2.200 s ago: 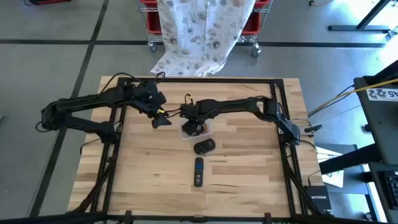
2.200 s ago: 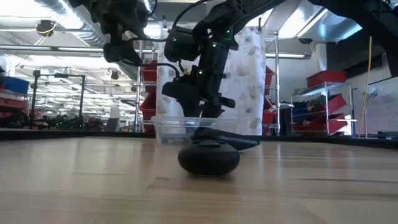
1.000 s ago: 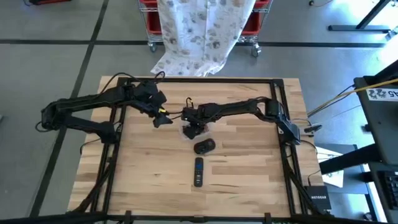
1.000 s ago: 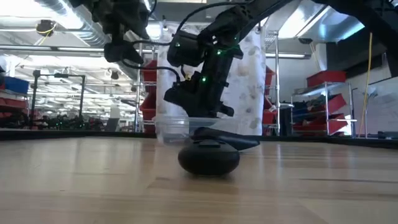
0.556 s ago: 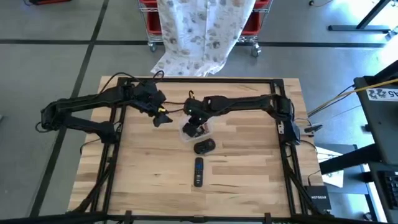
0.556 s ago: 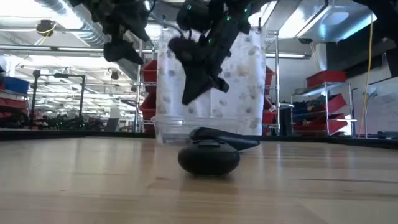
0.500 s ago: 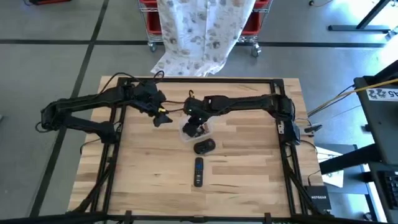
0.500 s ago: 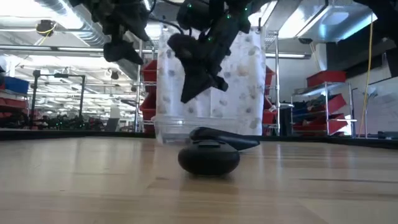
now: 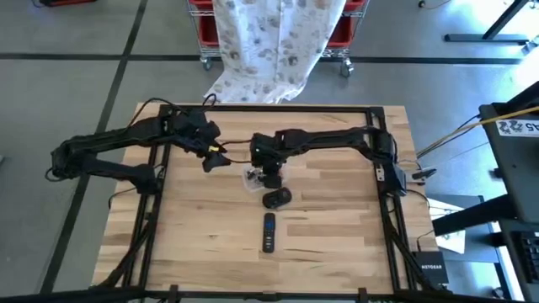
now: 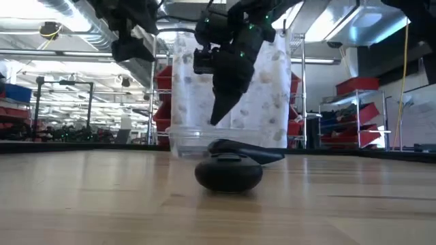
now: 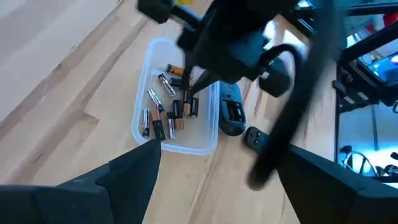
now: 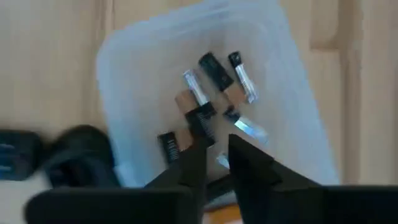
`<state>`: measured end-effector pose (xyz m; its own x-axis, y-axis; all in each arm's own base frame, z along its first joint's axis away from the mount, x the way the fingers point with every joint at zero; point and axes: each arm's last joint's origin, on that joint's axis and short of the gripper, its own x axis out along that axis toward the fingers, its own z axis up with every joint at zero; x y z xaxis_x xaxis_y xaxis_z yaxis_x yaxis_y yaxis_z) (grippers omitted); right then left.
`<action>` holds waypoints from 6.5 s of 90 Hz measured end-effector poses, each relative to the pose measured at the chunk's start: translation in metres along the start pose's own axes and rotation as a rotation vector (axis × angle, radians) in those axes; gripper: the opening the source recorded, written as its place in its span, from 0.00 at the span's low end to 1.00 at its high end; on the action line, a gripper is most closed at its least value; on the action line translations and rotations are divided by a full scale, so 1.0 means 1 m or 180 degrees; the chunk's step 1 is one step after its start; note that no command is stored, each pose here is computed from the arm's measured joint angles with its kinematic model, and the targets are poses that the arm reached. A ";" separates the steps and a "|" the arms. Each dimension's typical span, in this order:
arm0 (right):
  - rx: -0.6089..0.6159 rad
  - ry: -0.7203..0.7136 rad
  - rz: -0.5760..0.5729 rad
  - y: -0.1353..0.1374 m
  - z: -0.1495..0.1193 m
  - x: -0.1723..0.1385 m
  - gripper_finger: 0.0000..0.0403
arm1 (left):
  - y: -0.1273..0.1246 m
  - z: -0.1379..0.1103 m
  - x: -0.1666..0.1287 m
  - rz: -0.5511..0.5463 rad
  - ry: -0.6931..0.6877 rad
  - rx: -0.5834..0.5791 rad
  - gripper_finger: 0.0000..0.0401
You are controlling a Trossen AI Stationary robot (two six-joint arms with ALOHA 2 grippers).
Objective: Insert battery
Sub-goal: Insert the silver battery into the mouse
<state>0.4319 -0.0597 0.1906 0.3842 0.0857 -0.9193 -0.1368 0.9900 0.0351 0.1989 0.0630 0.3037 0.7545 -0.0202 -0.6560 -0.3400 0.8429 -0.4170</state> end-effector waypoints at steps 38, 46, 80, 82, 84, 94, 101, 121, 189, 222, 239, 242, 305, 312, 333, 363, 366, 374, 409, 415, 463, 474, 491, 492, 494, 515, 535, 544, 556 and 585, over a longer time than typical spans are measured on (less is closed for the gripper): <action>-0.0672 -0.0016 -0.0067 -0.005 0.000 0.036 0.25 | 0.000 -0.001 0.000 0.0059 0.0003 -0.0139 0.74; -0.0675 0.0043 -0.0108 -0.006 -0.002 0.043 0.25 | 0.000 -0.001 0.000 0.0080 -0.0005 -0.0153 0.74; -0.0527 0.0290 -0.0052 -0.012 -0.011 0.056 0.25 | 0.000 -0.001 0.000 0.0085 -0.0006 -0.0154 0.74; -0.0511 0.0299 -0.0045 -0.012 -0.012 0.056 0.25 | 0.000 -0.001 0.000 0.0084 -0.0006 -0.0153 0.74; -0.0499 0.0330 -0.0033 -0.012 -0.012 0.056 0.25 | 0.000 -0.001 0.000 0.0084 -0.0008 -0.0151 0.74; -0.0382 0.0423 -0.0012 -0.011 -0.015 0.056 0.25 | 0.000 0.000 0.000 0.0094 -0.0021 -0.0142 0.74; -0.0226 0.0473 -0.0041 -0.011 -0.017 0.056 0.25 | 0.000 0.000 0.000 0.0101 -0.0022 -0.0126 0.74; -0.0012 0.0483 -0.0089 -0.009 -0.017 0.043 0.25 | 0.000 0.000 0.000 0.0100 -0.0035 -0.0061 0.74; -0.0068 0.0440 -0.0245 -0.008 -0.017 0.027 0.25 | 0.000 0.001 0.000 0.0153 -0.0072 0.0101 0.74; 0.0135 0.0572 -0.0254 -0.010 -0.024 0.051 0.25 | 0.000 0.001 0.000 0.0151 -0.0076 0.0038 0.74; 0.0345 0.0653 -0.0202 -0.008 -0.034 0.058 0.25 | 0.000 0.001 0.000 0.0157 -0.0083 0.0027 0.74; 0.0379 0.0674 -0.0201 -0.008 -0.036 0.059 0.25 | 0.000 0.001 0.000 0.0160 -0.0080 0.0023 0.74; 0.1032 0.0539 -0.0108 -0.005 -0.042 0.065 0.01 | 0.000 0.001 0.000 0.0174 -0.0092 0.0017 0.74; 0.1043 0.0443 -0.0075 -0.005 -0.040 0.062 0.01 | 0.001 0.001 0.000 0.0210 -0.0107 0.0016 0.74; 0.1048 0.0267 -0.0020 -0.008 -0.035 0.049 0.00 | 0.001 0.001 0.000 0.0219 -0.0109 0.0021 0.74; 0.1069 0.0116 -0.0017 -0.014 -0.032 0.039 0.00 | 0.001 0.001 0.000 0.0219 -0.0108 0.0026 0.74; 0.1070 0.0118 -0.0014 -0.014 -0.032 0.039 0.00 | 0.001 0.001 0.000 0.0219 -0.0108 0.0027 0.74; 0.1065 0.0102 0.0000 -0.014 -0.031 0.039 0.01 | 0.001 0.001 0.000 0.0218 -0.0107 0.0027 0.74; 0.1055 0.0049 -0.0042 -0.013 -0.029 0.029 0.01 | 0.001 0.001 0.000 0.0217 -0.0109 0.0028 0.74; 0.1060 0.0073 -0.0003 -0.013 -0.029 0.027 0.00 | 0.001 0.001 0.000 0.0217 -0.0108 0.0028 0.74; 0.0777 -0.0147 0.0310 -0.010 -0.031 0.033 0.29 | 0.001 0.001 0.000 0.0220 -0.0101 0.0002 0.74; 0.0746 -0.0317 0.0274 -0.008 -0.033 0.025 0.30 | 0.001 0.001 0.000 0.0219 -0.0103 -0.0044 0.74; 0.0750 -0.0548 0.0132 -0.008 -0.049 0.014 0.26 | 0.001 0.001 0.000 0.0221 -0.0102 -0.0070 0.74; 0.0758 -0.0565 0.0127 -0.008 -0.050 0.014 0.26 | 0.001 0.001 0.000 0.0221 -0.0102 -0.0072 0.74; 0.0777 -0.0593 0.0121 -0.008 -0.053 0.014 0.26 | 0.001 0.001 0.000 0.0220 -0.0103 -0.0074 0.74; 0.0873 -0.0951 0.0135 -0.011 -0.070 0.028 0.26 | 0.001 0.001 0.000 0.0228 -0.0116 -0.0167 0.74; 0.0821 -0.1207 -0.0038 -0.011 -0.077 0.036 0.26 | 0.001 0.002 0.000 0.0248 -0.0137 -0.0328 0.74; 0.0823 -0.1146 -0.0028 -0.010 -0.083 0.039 0.26 | 0.002 0.002 0.000 0.0294 -0.0162 -0.0395 0.74; 0.0803 -0.1078 -0.0139 -0.009 -0.088 0.042 0.26 | 0.002 0.002 0.000 0.0341 -0.0196 -0.0430 0.74; 0.0877 -0.0833 -0.0271 -0.009 -0.096 0.044 0.26 | 0.003 0.003 0.000 0.0394 -0.0228 -0.0477 0.74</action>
<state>0.3629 -0.0756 0.1119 0.6085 -0.0076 -0.7935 0.1425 0.9848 0.0998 0.1995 0.0668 0.3042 0.7379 0.1213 -0.6639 -0.5082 0.7471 -0.4284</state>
